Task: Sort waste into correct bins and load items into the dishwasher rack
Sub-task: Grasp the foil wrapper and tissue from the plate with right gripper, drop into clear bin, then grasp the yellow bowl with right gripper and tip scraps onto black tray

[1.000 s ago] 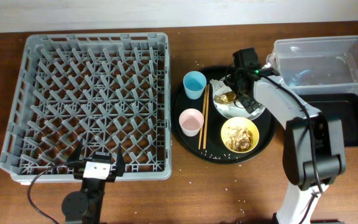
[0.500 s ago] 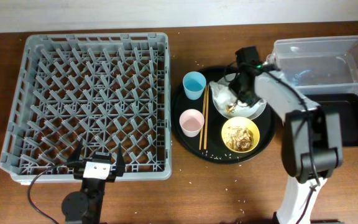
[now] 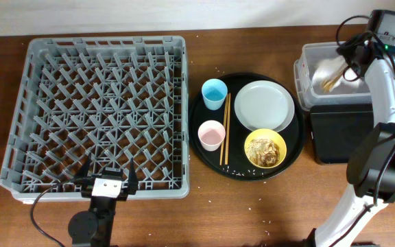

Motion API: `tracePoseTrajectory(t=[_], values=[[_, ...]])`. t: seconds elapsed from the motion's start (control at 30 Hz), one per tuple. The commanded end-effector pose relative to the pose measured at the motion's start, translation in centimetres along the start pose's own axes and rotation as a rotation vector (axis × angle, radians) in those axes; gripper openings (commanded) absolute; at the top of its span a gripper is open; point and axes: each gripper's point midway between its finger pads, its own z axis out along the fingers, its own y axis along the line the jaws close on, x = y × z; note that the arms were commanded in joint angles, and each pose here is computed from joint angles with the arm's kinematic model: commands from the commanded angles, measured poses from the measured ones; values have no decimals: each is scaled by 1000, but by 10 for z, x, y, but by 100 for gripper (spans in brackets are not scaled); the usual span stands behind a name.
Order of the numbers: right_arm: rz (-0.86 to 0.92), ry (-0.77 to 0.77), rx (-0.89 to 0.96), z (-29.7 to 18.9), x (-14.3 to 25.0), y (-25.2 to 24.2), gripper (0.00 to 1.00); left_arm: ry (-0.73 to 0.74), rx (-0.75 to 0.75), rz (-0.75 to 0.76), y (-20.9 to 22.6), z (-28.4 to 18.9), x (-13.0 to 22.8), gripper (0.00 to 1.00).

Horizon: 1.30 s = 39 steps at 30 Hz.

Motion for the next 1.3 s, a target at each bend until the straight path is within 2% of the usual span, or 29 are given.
tracePoseTrajectory(t=[0.0, 0.07, 0.1, 0.2, 0.27, 0.4, 0.53, 0.73, 0.8, 0.93, 1.07, 1.2, 1.27], values=[[-124, -61, -63, -58, -26, 15, 98, -1, 5, 7, -1, 0, 1, 100], [-210, -32, -210, -123, -23, 39, 99, -1, 5, 7, -1, 0, 1, 100], [-256, 56, -321, -162, 4, 56, 99, -1, 5, 7, -1, 0, 1, 100], [-353, 340, -299, -208, 98, 59, 92, -1, 5, 7, -1, 0, 1, 100], [-512, 507, -250, -215, 167, 65, 81, -1, 5, 7, -1, 0, 1, 100], [-746, 656, -152, -195, 272, 69, 70, -1, 5, 7, -1, 0, 1, 100], [-796, 711, -116, -163, 338, 49, 58, -1, 5, 7, -1, 0, 1, 100], [-853, 763, -95, -132, 377, 7, 47, -1, 5, 7, -1, 0, 1, 100], [-865, 763, -99, -129, 380, 4, 39, -1, 5, 7, -1, 0, 1, 100], [-949, 745, -146, -131, 387, 12, 35, -1, 5, 7, -1, 0, 1, 100], [-1064, 659, -104, -134, 394, 17, 33, -1, 5, 7, -1, 0, 1, 100], [-1066, 647, -92, -132, 391, 15, 8, -1, 5, 7, -1, 0, 1, 100], [-1067, 653, -86, -133, 391, 14, 4, -1, 5, 7, -1, 0, 1, 100]])
